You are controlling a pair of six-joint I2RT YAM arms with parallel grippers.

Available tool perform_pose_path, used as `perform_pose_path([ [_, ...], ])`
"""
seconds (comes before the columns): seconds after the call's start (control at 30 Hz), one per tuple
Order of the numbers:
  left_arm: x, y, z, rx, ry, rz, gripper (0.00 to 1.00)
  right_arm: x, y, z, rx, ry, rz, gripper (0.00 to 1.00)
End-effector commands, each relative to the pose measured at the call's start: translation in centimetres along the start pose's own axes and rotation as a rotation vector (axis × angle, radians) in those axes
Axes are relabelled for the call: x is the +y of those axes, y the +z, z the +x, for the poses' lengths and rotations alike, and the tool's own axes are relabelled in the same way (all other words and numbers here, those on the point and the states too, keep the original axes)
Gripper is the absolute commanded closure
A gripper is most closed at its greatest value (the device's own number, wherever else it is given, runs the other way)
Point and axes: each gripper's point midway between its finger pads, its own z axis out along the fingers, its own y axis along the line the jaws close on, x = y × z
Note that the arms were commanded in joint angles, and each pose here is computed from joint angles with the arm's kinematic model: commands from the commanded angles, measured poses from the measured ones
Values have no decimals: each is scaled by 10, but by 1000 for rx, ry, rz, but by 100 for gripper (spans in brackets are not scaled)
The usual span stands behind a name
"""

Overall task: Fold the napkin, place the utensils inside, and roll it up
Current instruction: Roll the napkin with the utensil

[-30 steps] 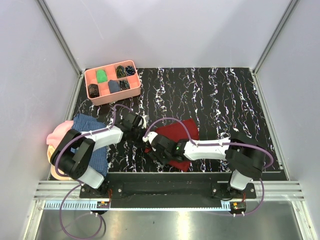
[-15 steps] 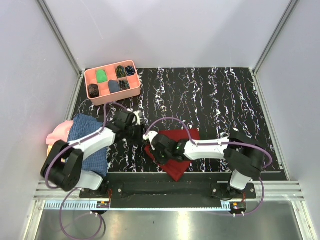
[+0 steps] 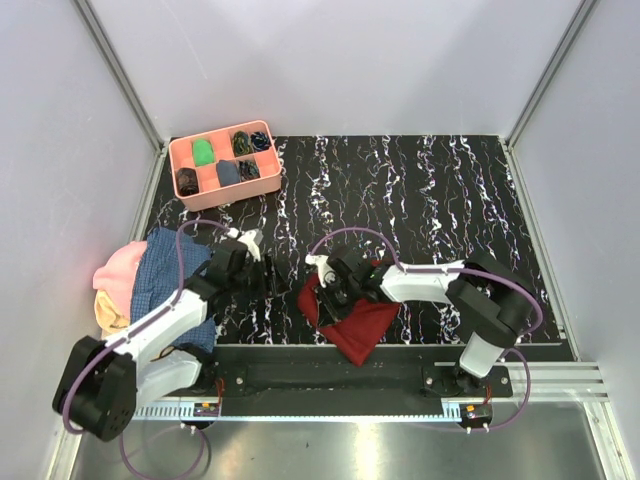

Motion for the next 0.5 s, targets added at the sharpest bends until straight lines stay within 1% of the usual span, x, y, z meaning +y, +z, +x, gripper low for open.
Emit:
perform_pose_path([
  [0.0, -38, -6, -27, -145, 83, 194, 37, 2, -3, 35, 160, 101, -131, 90],
  [0.1, -54, -5, -28, -161, 121, 264, 35, 2, -1, 37, 186, 127, -183, 91],
  [0.2, -63, 2, -26, -152, 141, 289, 34, -2, 2, 37, 204, 166, -219, 91],
  [0.27, -65, 9, -23, -132, 144, 287, 35, -6, 3, 37, 209, 181, -231, 92],
  [0.47, -70, 21, -26, -134, 142, 295, 34, -10, 5, 32, 209, 200, -261, 93],
])
